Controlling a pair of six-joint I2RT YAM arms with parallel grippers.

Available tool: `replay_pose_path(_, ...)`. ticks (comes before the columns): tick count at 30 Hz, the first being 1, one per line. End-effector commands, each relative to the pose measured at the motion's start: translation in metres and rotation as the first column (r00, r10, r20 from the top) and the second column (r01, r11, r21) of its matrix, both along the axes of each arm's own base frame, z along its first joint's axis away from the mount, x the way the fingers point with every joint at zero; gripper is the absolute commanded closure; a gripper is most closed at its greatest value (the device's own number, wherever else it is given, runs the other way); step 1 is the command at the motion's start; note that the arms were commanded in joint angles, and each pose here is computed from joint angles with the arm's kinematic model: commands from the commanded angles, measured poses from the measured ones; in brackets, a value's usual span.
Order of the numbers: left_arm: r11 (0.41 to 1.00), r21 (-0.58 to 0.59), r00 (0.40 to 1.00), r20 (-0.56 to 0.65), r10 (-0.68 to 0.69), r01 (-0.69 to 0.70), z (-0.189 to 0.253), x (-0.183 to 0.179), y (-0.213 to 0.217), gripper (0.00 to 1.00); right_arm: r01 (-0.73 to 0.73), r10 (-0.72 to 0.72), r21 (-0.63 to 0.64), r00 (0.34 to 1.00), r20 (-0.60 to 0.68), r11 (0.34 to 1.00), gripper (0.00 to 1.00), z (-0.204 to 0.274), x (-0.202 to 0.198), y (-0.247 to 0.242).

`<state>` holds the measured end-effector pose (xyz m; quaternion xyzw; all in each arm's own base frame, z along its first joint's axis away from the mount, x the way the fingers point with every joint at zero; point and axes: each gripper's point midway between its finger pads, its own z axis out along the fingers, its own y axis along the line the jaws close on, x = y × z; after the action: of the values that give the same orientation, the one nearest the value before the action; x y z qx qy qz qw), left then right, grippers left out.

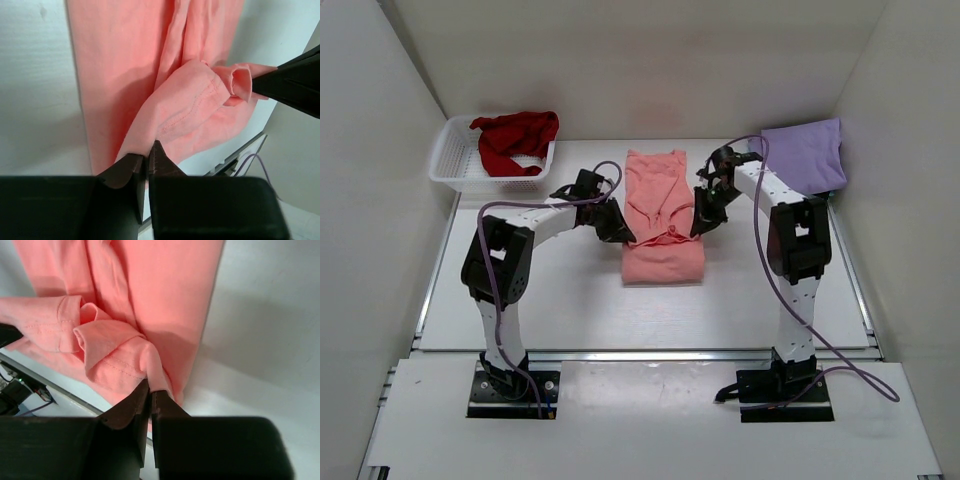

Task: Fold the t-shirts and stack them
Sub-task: Grab the bottom of the folded rectangular tshirt with both arms, then fold the folded rectangular tshirt in 1/3 of the way

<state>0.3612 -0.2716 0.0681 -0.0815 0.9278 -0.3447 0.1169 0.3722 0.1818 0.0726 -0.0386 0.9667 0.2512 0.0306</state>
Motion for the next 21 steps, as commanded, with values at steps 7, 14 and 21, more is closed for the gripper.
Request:
replay_pose_path(7, 0.995, -0.083, 0.996, 0.071, 0.053, -0.047, 0.024, 0.051, -0.009, 0.74, 0.057, -0.056, -0.009, 0.998, 0.041, 0.998, 0.83, 0.007, 0.041, -0.008)
replay_pose_path(14, 0.954, -0.254, 0.972, 0.128, 0.196, -0.159, 0.046, 0.094, -0.007, 0.63, 0.198, -0.204, 0.060, 0.970, 0.134, 0.978, 0.78, 0.026, 0.072, -0.018)
replay_pose_path(21, 0.835, -0.445, 0.931, 0.009, 0.366, -0.324, 0.047, 0.101, 0.000, 0.62, 0.281, -0.324, 0.218, 0.925, 0.196, 0.935, 0.76, 0.048, 0.088, -0.022)
